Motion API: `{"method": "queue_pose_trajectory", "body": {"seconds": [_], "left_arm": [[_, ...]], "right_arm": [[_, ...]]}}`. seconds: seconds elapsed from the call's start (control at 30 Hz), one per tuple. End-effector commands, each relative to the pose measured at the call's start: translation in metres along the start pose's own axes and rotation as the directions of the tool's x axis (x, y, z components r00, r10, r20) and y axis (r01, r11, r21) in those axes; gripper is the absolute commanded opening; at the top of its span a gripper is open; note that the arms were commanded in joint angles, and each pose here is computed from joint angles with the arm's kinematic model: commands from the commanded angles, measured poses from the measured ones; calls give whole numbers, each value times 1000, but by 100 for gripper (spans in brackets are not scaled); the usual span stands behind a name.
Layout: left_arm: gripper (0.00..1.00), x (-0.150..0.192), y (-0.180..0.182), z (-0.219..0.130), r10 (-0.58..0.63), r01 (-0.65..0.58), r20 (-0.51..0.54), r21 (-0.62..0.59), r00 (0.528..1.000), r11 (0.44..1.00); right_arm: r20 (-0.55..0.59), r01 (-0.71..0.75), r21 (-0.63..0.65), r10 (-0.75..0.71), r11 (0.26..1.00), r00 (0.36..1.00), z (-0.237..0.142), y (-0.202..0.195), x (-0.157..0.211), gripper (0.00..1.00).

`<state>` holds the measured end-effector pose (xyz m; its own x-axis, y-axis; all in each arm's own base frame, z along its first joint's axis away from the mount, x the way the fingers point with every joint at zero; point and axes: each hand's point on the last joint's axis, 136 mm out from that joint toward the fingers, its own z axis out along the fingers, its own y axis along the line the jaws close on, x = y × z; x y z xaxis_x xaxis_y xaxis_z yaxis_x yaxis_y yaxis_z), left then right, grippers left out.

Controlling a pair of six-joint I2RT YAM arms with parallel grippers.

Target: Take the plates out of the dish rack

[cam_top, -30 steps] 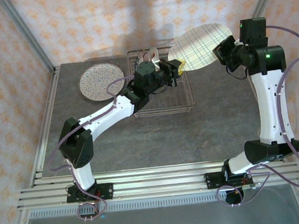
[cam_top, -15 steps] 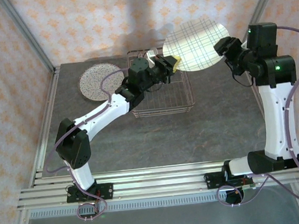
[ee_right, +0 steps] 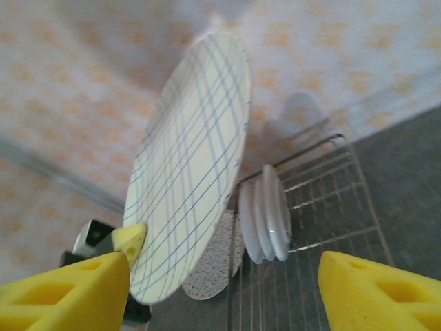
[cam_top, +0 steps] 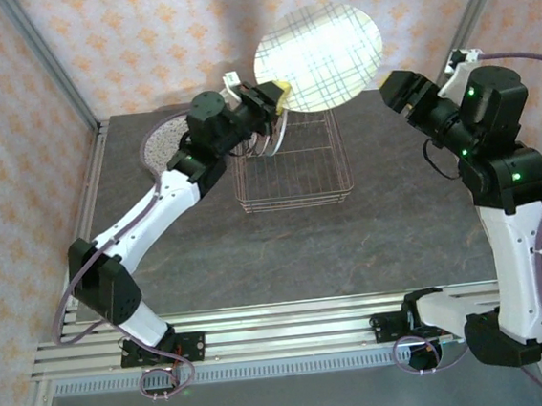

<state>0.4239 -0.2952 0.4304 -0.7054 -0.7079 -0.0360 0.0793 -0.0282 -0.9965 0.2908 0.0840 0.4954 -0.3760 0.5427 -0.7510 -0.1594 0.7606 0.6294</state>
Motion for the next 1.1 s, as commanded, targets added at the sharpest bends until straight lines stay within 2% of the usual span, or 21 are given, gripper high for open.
{"method": "queue_pose_trajectory", "body": {"seconds": [0.0,0.3,0.4,0.63,0.83,1.07], "left_arm": [[0,-22,-29,-28,64,-67,48,57,997,996],[0,-97,-13,-89,101,-98,230,-24,968,995],[0,-121,0,-113,112,-98,295,-64,949,993],[0,-168,51,-169,123,-49,446,-175,886,983],[0,-195,111,-211,152,20,561,-288,814,957],[0,-217,166,-230,179,62,622,-346,762,936]], "right_arm": [[53,225,-138,-220,964,974,-2,37,-2,72],[70,499,-312,-505,808,861,9,84,48,75],[66,553,-369,-572,747,818,15,98,68,78],[18,597,-447,-660,666,751,36,120,110,81],[-18,585,-486,-677,649,736,50,130,132,81],[-54,550,-497,-657,671,752,58,131,143,82]]}}
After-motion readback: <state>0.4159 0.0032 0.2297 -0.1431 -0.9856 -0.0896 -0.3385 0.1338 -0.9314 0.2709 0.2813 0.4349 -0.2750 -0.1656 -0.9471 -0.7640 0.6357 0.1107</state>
